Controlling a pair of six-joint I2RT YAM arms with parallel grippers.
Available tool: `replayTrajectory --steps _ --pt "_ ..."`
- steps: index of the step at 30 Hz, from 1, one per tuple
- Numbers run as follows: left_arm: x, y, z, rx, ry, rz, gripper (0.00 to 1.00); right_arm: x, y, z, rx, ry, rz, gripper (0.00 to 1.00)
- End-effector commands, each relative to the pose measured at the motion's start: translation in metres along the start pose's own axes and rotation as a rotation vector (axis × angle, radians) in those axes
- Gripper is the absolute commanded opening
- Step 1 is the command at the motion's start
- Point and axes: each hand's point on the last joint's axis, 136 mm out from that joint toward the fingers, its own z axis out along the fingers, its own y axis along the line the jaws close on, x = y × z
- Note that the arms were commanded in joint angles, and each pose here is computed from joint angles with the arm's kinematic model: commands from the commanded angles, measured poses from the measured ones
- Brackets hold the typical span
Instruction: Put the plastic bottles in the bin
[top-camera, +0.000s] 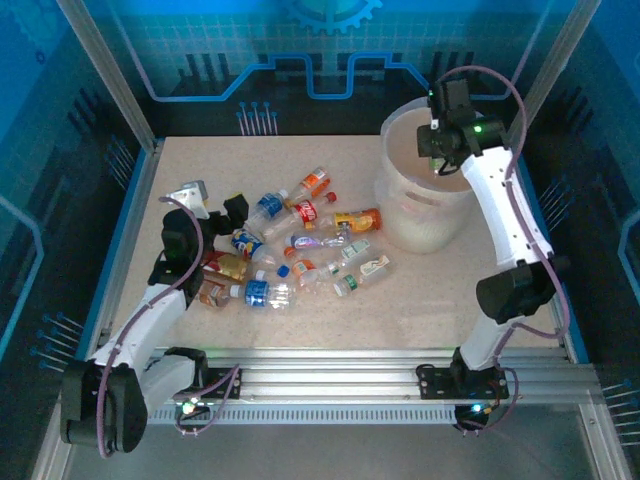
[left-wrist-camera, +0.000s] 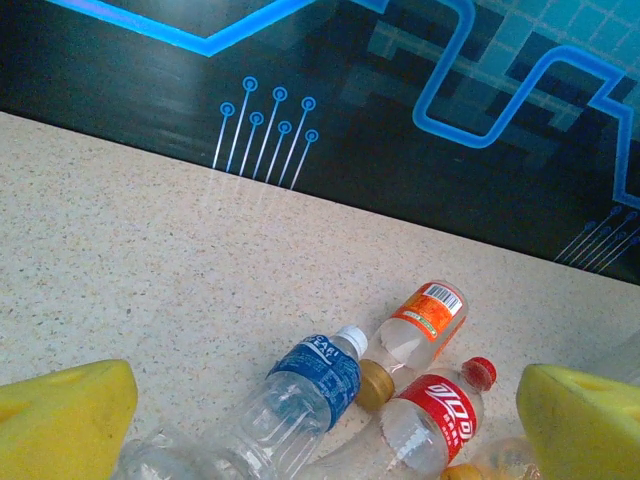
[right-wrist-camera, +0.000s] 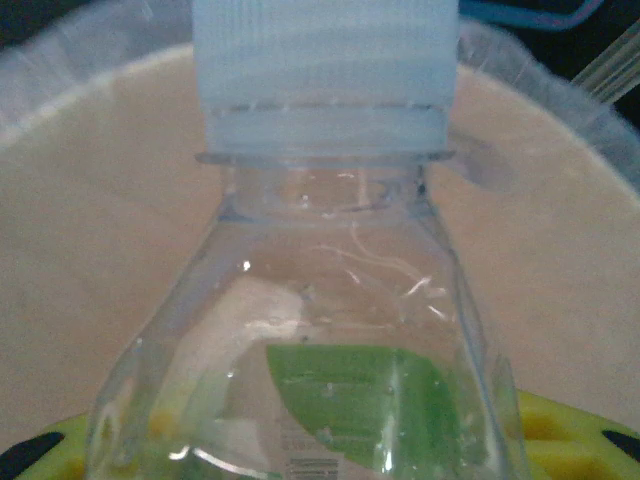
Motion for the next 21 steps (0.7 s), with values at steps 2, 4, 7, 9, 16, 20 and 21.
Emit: replayTrajectory --steps 2,4,7,9,16,20,21 --pt "-0.01 -0.01 -0.003 0.031 -0.016 0.013 0.99 0.016 -0.008 0.028 0.075 0.071 -0.03 0.44" --pt "-0.01 -0.009 -0.003 0.029 -0.016 0.013 0.99 0.02 -0.008 0.035 0.088 0.092 -0.038 0.44" --pt "-0.009 -0.009 -0.003 0.028 -0.015 0.015 0.99 0.028 -0.01 0.047 0.105 0.131 -0.047 0.45" --pt "-0.009 -0.009 -0.003 0.03 -0.014 0.016 0.99 0.034 -0.012 0.054 0.116 0.161 -0.045 0.45" --pt "-0.008 -0.008 -0.003 0.025 -0.009 0.023 0.99 0.057 -0.023 0.083 0.102 0.258 -0.011 0.49" --pt "-0.008 -0.008 -0.003 0.023 -0.01 0.024 0.99 0.072 -0.028 0.1 0.08 0.316 0.015 0.52" --pt "-0.007 -0.008 -0.003 0.021 -0.009 0.024 0.99 0.076 -0.028 0.104 0.077 0.331 0.018 0.52"
